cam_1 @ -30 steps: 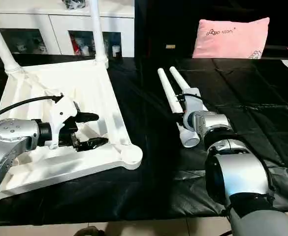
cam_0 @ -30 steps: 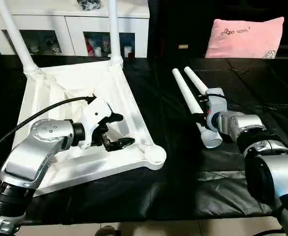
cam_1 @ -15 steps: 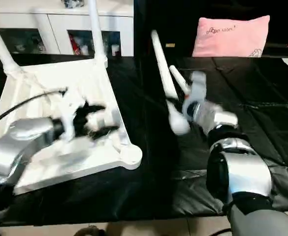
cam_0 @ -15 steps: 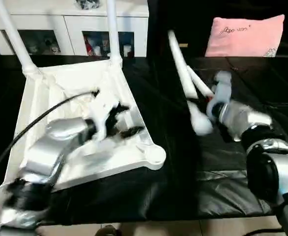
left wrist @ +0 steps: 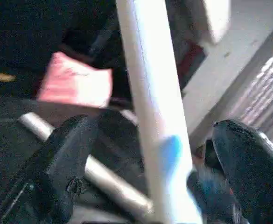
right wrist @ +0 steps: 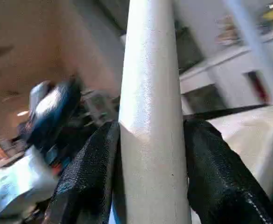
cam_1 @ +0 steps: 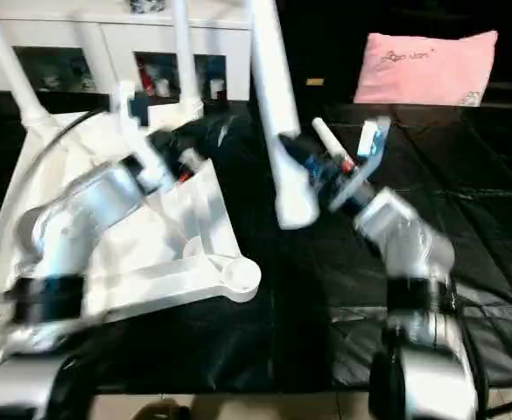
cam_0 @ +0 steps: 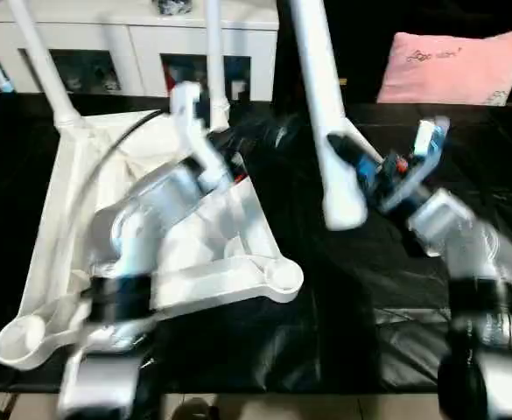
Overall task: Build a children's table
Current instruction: Pick table leg
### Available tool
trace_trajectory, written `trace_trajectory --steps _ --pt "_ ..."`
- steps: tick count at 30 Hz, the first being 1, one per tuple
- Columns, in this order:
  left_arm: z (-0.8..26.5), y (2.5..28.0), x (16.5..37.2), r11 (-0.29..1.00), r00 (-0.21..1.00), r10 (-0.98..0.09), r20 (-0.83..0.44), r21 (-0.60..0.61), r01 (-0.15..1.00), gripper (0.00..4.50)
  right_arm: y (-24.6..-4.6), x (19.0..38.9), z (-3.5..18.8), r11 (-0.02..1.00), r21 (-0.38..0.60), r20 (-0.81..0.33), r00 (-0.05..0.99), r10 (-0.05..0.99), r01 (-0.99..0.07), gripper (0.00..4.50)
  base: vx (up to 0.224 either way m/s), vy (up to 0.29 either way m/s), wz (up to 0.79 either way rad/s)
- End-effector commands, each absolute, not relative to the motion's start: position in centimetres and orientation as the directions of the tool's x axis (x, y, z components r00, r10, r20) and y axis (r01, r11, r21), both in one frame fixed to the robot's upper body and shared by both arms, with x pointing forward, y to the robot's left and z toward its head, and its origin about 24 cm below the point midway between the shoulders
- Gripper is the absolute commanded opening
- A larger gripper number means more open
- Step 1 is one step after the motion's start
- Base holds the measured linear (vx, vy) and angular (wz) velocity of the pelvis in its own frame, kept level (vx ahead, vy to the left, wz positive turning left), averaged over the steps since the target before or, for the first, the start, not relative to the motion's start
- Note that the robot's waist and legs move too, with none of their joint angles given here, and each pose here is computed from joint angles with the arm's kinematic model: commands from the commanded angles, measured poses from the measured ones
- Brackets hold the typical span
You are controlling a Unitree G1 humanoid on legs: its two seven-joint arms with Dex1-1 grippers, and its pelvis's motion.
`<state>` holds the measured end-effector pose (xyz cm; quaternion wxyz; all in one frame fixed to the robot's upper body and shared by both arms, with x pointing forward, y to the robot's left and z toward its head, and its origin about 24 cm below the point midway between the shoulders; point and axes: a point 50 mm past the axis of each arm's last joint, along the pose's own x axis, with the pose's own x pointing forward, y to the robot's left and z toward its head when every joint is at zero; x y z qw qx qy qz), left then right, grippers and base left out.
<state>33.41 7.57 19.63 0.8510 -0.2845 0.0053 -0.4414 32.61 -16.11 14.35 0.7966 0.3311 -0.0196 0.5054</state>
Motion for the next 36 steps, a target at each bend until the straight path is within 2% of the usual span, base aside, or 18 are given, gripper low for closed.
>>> trace_trajectory --steps 1,8,16,18,19,23,24,26,32,36 --pt "19.9 7.7 33.6 0.446 0.620 -0.747 0.241 -0.510 0.735 4.50 -16.0 32.2 15.5 0.233 0.472 0.401 0.443 0.802 -0.850 1.80 0.000 0.000 0.00" --pt "21.0 6.7 33.6 0.367 0.580 -0.762 0.288 -0.547 0.753 4.50 -15.4 30.8 15.5 0.199 0.472 0.393 0.407 0.825 -0.859 1.80 0.000 0.000 0.00" --pt "21.0 6.2 33.2 0.310 0.551 -0.779 0.298 -0.581 0.753 4.50 -14.9 30.6 15.2 0.254 0.462 0.334 0.433 0.837 -0.850 1.80 0.000 0.000 0.00" --pt "20.8 6.1 33.4 0.350 0.586 -0.769 0.257 -0.597 0.722 4.22 -14.7 30.7 15.2 0.294 0.446 0.308 0.454 0.836 -0.845 1.80 0.000 0.000 0.00" --pt "20.6 6.0 33.6 0.375 0.608 -0.757 0.238 -0.604 0.703 4.22 -14.4 30.6 15.2 0.309 0.435 0.294 0.458 0.839 -0.845 1.80 0.000 0.000 0.00" --pt "20.5 6.0 33.7 0.387 0.627 -0.746 0.227 -0.618 0.684 3.88 -14.2 30.6 15.3 0.326 0.420 0.282 0.463 0.840 -0.847 1.80 0.000 0.000 0.00" --pt "20.5 5.9 33.9 0.420 0.659 -0.724 0.204 -0.628 0.656 3.73 -13.8 30.8 15.3 0.384 0.391 0.252 0.498 0.830 -0.837 1.80 0.000 0.000 0.00" --pt "20.6 5.9 34.0 0.435 0.677 -0.710 0.193 -0.635 0.638 3.61 -13.7 30.9 15.2 0.419 0.372 0.232 0.520 0.822 -0.828 1.80 0.000 0.000 0.00" --pt "21.0 5.6 33.9 0.444 0.692 -0.699 0.180 -0.650 0.617 3.24 -12.7 31.2 14.7 0.500 0.306 0.159 0.562 0.812 -0.810 1.80 0.000 0.000 0.00" --pt "21.0 5.5 33.9 0.460 0.706 -0.690 0.159 -0.658 0.597 2.81 -12.5 31.4 14.6 0.527 0.287 0.150 0.580 0.800 -0.800 1.80 0.000 0.000 0.00"
